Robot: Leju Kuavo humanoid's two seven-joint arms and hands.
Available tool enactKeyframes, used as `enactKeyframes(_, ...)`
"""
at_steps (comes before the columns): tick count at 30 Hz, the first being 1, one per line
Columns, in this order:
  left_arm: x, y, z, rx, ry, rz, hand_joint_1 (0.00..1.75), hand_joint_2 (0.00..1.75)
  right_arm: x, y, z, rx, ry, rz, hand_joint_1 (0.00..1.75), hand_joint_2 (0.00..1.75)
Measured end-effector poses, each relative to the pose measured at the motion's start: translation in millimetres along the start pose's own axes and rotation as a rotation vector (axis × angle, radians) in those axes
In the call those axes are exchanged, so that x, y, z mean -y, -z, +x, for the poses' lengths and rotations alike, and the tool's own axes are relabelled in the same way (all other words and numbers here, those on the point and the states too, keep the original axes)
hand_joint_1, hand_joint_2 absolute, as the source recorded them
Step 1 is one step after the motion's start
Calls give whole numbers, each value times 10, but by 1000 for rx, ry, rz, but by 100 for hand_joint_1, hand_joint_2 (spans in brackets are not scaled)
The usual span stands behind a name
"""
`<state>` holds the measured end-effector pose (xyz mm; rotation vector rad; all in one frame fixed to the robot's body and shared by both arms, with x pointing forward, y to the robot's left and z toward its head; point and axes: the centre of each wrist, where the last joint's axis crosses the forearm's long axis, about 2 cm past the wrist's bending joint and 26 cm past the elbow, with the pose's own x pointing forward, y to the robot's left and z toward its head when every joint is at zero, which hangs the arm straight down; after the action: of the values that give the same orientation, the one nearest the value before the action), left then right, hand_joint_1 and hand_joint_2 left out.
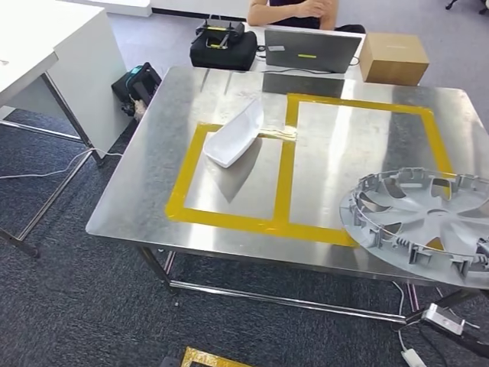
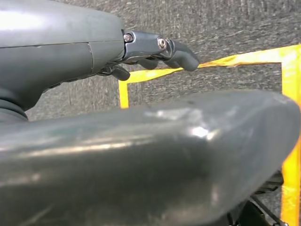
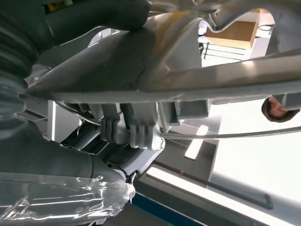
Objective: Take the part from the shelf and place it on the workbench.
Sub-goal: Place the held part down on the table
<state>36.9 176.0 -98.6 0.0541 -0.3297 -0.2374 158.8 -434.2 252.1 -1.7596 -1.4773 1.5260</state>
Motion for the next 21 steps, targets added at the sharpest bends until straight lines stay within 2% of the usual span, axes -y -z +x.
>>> enactKeyframes(8, -10, 11, 49, -10, 3, 6, 0, 0, -72, -21, 116, -7, -3, 10, 175, 175)
enactKeyframes(21, -22, 14, 56, -34, 16, 20, 0, 0, -566, -135, 920, -29, 177, 118, 175, 175)
